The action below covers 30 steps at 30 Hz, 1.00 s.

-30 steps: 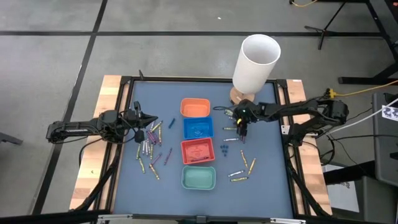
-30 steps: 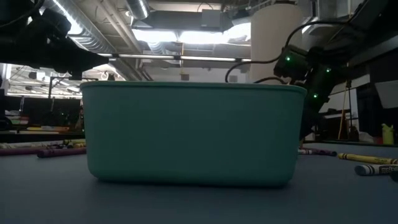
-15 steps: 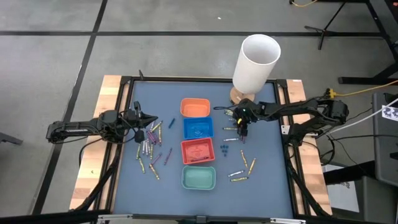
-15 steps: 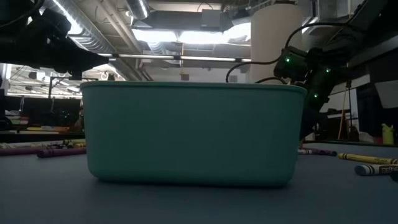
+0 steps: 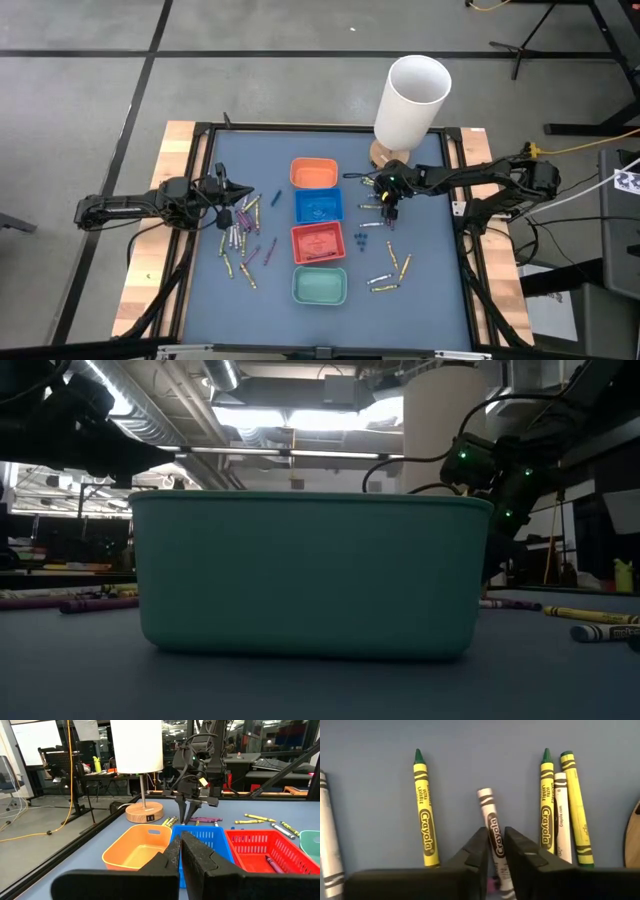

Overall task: Sort crayons
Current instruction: Put the gray crayon into the orange bin

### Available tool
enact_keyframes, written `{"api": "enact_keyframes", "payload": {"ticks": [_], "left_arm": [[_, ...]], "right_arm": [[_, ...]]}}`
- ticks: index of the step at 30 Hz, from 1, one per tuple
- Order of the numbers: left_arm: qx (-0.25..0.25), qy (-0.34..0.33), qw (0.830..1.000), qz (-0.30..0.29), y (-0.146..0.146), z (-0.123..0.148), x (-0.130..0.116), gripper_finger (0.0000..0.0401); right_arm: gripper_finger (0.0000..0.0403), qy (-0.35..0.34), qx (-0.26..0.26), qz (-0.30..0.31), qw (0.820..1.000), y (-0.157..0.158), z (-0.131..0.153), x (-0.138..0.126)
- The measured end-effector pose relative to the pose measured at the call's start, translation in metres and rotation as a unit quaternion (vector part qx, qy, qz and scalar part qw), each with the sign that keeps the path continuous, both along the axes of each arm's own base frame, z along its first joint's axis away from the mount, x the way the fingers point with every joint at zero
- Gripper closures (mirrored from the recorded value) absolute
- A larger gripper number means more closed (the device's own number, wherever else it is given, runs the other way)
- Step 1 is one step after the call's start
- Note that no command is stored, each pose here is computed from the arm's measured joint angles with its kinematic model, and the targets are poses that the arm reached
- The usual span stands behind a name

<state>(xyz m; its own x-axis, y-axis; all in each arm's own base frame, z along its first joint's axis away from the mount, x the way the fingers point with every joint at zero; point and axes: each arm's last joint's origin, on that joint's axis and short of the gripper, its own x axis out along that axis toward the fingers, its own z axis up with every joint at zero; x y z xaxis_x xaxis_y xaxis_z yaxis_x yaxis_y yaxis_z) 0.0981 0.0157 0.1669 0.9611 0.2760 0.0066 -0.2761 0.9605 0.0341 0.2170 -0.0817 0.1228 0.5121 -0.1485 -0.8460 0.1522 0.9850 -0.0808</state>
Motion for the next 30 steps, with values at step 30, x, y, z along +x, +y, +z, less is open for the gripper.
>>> {"api": "enact_keyframes", "payload": {"ticks": [30], "left_arm": [[0.0,0.0,1.0,0.0,0.0,0.0,0.0,0.0401]], "right_arm": [[0.0387,-0.076,-0.028,0.013,0.997,-0.016,0.061,0.043]]}}
